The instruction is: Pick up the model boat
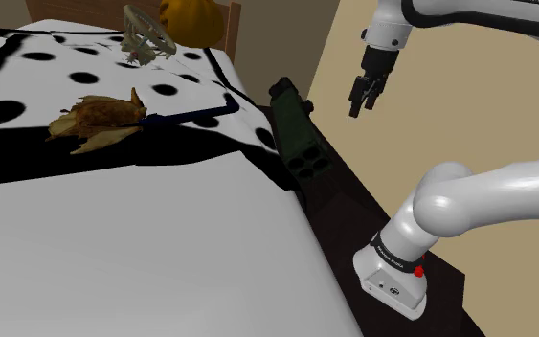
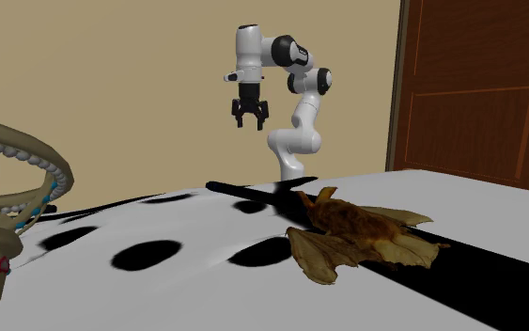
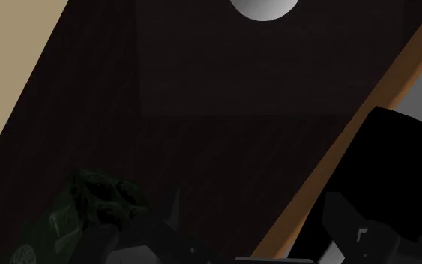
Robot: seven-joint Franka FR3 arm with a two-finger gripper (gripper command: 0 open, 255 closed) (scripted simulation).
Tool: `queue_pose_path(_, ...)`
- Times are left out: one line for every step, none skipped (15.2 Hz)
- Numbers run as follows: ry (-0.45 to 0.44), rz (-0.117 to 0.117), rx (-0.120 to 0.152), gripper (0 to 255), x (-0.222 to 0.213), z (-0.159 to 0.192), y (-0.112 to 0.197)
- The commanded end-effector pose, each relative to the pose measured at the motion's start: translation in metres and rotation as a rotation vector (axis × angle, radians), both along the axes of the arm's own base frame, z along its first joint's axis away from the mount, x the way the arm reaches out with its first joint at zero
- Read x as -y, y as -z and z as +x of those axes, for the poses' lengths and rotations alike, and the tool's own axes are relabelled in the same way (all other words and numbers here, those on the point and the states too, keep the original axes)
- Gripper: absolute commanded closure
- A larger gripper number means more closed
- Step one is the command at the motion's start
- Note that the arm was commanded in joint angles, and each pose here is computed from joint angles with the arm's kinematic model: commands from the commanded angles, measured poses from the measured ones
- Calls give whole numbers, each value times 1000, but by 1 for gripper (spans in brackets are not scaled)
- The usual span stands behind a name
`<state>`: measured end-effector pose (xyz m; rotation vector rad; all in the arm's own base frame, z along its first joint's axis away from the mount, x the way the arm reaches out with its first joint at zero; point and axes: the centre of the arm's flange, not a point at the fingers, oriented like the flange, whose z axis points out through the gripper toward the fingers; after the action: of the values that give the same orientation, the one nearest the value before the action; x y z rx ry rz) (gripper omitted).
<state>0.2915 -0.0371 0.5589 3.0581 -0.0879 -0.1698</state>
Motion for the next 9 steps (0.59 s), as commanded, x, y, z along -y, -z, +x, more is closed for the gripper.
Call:
queue_pose_path(0,0,0,0,0,0,0)
queue_pose_path(21,1,5,0,-8,9,4)
queue_pose_path(43,3,11,0,-15,18,7)
queue_pose_path(64,4,16,0,-22,28,11)
queue_pose_path(86,6,21,0,-29,38,14)
queue_pose_path(107,7,26,0,-36,47,18)
queue_pose_path(129,9,32,0,-42,57,21)
queue_pose_path(150,10,37,0,-48,67,24)
queue_pose_path(172,12,42,0,-55,78,28)
